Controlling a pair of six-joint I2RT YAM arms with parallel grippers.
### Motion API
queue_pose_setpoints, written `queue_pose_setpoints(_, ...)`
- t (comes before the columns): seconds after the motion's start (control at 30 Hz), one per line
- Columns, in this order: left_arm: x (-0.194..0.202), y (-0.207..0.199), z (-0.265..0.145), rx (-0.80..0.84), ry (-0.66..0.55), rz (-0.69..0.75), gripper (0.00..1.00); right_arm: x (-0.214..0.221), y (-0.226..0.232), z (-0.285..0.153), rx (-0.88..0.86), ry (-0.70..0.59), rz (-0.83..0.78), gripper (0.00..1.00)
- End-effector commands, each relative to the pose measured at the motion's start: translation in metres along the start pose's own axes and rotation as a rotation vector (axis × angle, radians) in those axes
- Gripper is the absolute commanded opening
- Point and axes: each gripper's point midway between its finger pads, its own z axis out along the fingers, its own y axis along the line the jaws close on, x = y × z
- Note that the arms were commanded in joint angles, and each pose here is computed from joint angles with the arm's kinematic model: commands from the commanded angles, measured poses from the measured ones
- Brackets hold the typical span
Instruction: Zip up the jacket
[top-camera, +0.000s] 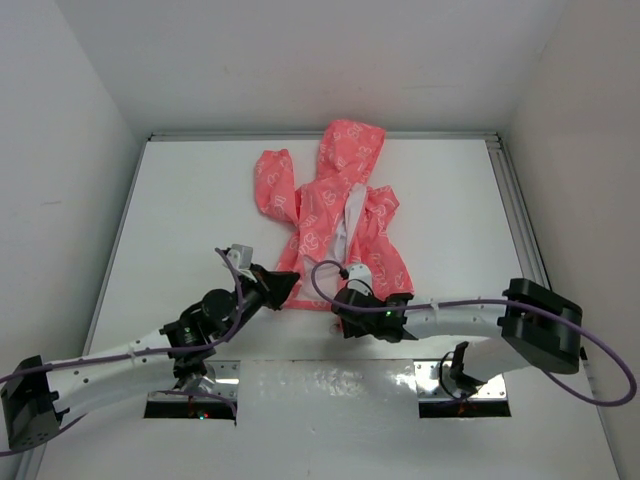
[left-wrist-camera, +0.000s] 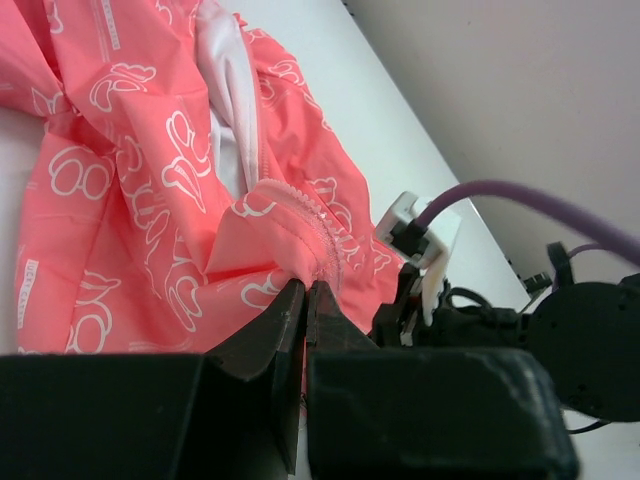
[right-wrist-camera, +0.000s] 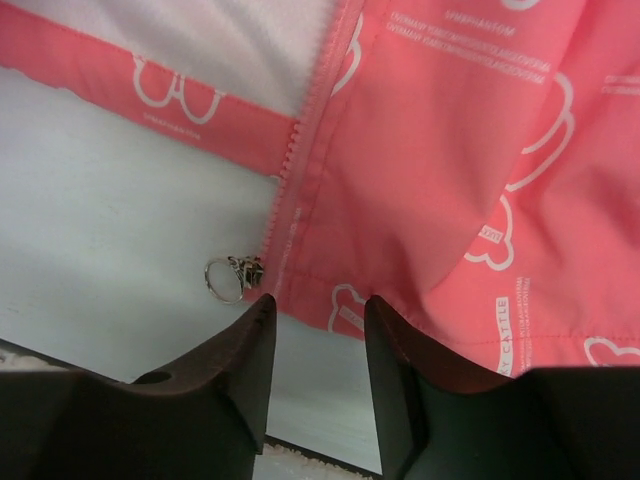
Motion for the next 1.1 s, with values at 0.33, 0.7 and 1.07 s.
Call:
queue_pose_setpoints(0.33, -0.026, -0.01, -0.004, 0.025, -0.083, -0.038, 0.0, -0.006, 0.004, 0.009, 0.102, 0.0, -0.086, 0.42)
queue_pose_setpoints(0.7, -0.02, -0.005, -0.004, 0.001, -0.061, -0.033, 0.0, 0.007, -0.013, 0.017, 0.147, -0.012, -0.042, 0.08)
queue_pose_setpoints(1.07, -0.017, -0.008, -0.001, 0.008, -0.045, -0.037, 0.0, -0.016, 0.0, -0.003, 0.029, -0.114, -0.009, 0.15)
